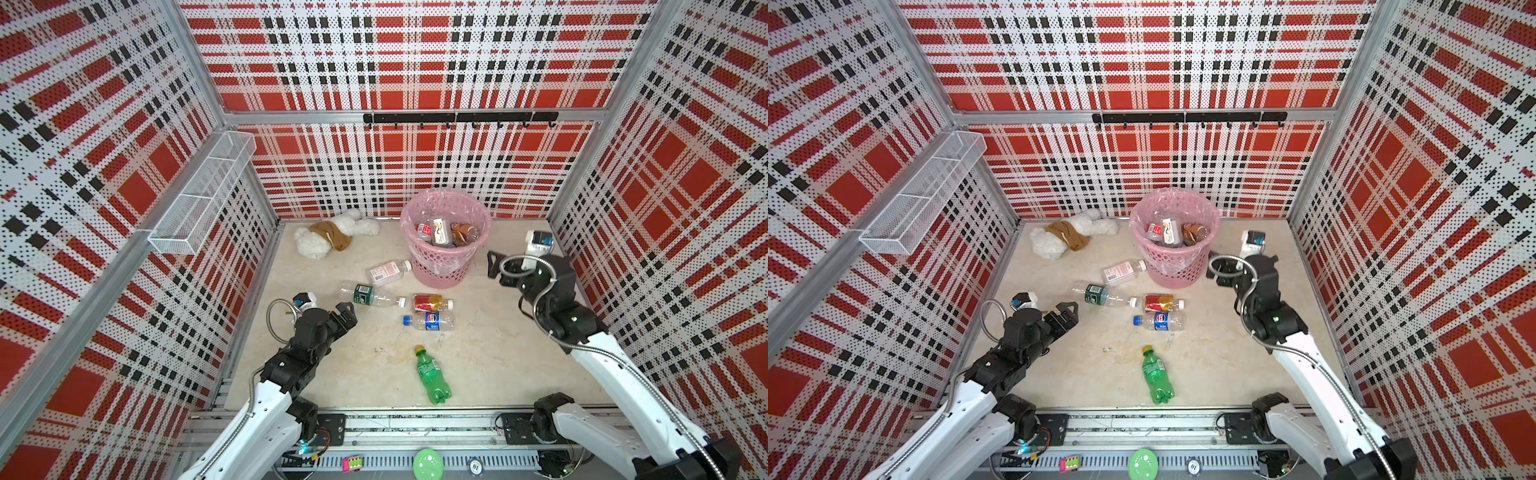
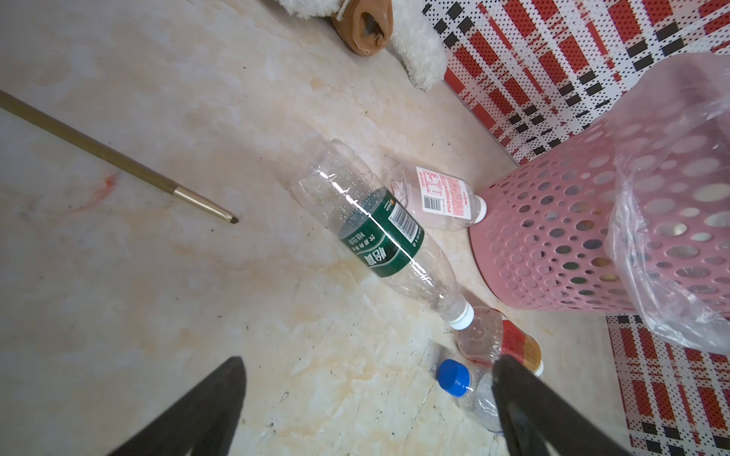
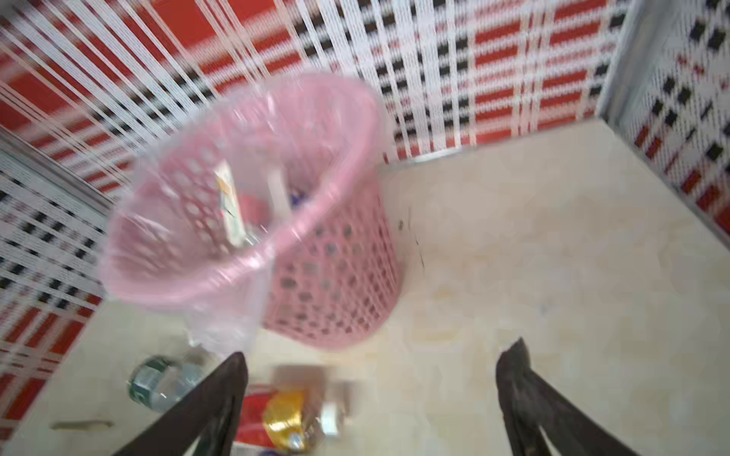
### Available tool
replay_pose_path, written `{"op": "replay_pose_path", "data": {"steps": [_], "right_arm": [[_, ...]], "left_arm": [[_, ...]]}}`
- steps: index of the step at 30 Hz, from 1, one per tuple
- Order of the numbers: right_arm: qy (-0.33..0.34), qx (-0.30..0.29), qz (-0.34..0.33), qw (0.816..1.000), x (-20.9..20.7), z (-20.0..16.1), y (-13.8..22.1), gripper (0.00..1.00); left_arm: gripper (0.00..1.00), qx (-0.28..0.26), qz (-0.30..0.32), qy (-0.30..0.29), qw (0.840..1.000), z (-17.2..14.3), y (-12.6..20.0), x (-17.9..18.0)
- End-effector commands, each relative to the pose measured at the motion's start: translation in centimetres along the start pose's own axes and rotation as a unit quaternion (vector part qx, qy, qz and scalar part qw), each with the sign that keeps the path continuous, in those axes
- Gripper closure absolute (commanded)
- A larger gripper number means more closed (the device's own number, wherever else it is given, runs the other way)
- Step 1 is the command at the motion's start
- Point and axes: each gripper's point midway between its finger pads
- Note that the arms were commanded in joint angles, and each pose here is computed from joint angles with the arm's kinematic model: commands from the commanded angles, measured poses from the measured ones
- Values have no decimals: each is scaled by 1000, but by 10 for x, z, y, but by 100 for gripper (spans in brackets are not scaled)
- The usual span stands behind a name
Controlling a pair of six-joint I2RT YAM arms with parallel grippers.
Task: Throw the plastic bottles in the bin
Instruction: Throw the plastic bottle into the trash bin, then pick up the plastic bottle from the bottom-center of the table.
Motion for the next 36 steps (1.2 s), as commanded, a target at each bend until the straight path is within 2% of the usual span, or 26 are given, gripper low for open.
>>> {"op": "replay_pose_path", "data": {"steps": [1, 3, 9, 14, 18, 23, 28, 32, 36], "right_arm": [[-16, 9, -31, 999, -14, -15, 10, 0], [-16, 9, -34, 999, -16, -16, 12, 0], [-27, 29, -48, 998, -20, -25, 6, 0], [-31, 27, -51, 998, -23, -33, 6, 0], [-33, 34, -44, 998, -21, -42, 7, 0], [-42, 36, -33, 998, -19, -53, 9, 0], [-37, 26, -30, 999, -21, -55, 17, 0], [-36, 20, -22, 999, -20, -54, 23, 0], [-36, 21, -11, 999, -18, -60, 27, 0]], "left_arm": [[0, 16, -7, 13, 1000, -9, 2, -5], [0, 36, 1, 16, 999, -21, 3, -5], [1, 131, 42, 11, 990, -92, 24, 2], [1, 171, 40, -15, 984, -145, 45, -14], [0, 208, 48, -65, 975, -184, 51, -40], [1, 267, 63, -110, 955, -234, 43, -62], [1, 302, 77, -119, 943, -264, 33, -63], [3, 333, 110, -118, 929, -288, 27, -46], [4, 347, 110, -110, 925, -305, 20, -42]]}}
Point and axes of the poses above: each gripper's point midway between its finger pads, its own y axis back along the fingers, its own x axis along the line the jaws close on, z = x × y, and after that the axes turned 14 degrees about y, right-handed
